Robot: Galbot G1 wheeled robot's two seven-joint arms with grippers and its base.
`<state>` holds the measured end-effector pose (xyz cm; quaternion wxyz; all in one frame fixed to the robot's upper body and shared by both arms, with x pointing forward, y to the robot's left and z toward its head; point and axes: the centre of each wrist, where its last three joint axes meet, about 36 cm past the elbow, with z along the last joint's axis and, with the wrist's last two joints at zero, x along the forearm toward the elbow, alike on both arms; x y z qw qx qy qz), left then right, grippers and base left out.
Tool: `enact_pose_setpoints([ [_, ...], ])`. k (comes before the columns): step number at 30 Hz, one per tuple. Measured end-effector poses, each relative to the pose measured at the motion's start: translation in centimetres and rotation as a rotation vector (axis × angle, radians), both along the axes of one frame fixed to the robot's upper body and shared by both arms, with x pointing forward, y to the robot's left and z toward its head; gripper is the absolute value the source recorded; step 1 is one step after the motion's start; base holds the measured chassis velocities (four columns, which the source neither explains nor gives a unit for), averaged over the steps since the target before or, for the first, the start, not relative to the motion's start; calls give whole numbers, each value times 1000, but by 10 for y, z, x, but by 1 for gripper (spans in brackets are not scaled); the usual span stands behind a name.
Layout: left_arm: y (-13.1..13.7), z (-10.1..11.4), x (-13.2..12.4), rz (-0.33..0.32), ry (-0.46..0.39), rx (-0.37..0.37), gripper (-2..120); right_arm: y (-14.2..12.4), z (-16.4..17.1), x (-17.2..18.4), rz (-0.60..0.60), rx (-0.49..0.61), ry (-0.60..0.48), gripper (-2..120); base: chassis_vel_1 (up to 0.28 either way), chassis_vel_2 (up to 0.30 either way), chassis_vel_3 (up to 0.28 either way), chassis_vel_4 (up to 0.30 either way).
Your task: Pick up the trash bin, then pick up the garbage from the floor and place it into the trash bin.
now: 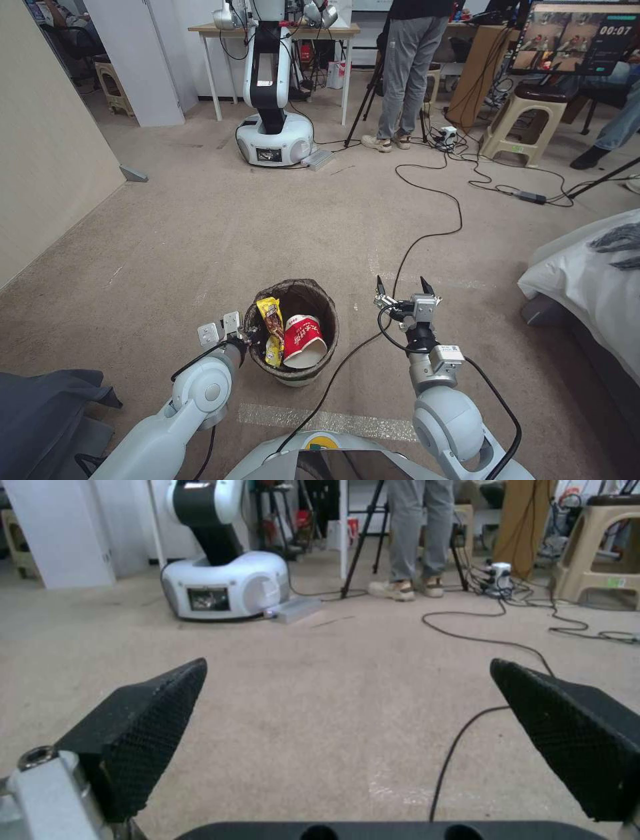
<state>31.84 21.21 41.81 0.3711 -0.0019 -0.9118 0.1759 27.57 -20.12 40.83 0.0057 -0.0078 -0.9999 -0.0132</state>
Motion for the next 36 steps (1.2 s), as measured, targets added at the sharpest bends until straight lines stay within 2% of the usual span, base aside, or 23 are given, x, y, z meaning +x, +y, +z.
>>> enact_pose_setpoints([
  [2, 1, -9, 3, 12, 15, 9, 0, 1, -1, 0, 2, 1, 1, 100, 0, 0, 0, 0],
  [10, 4, -23, 12, 29, 31, 17, 0, 3, 0, 2, 1, 5, -6, 100, 0, 0, 0, 0],
  [22, 5, -33, 17, 30, 40, 23, 0, 4, 1, 4, 3, 9, -9, 100, 0, 0, 0, 0],
  [24, 5, -34, 16, 24, 39, 22, 8, 3, 1, 5, 4, 7, -9, 100, 0, 0, 0, 0],
  [25, 5, -34, 16, 24, 39, 22, 8, 3, 1, 5, 4, 7, -9, 100, 0, 0, 0, 0],
  [28, 5, -36, 15, 12, 27, 27, 23, 4, 0, 5, 4, 9, -7, 100, 0, 0, 0, 0],
  [32, 4, -37, 14, 6, 14, 20, 31, 4, -1, 4, 4, 10, -4, 100, 0, 0, 0, 0],
  [35, 2, -37, 14, -7, -13, -4, 48, 4, -2, 4, 4, 9, -3, 100, 0, 0, 0, 0],
  [36, 2, -37, 14, -7, -13, -4, 48, 4, -2, 4, 4, 9, -3, 100, 0, 0, 0, 0],
])
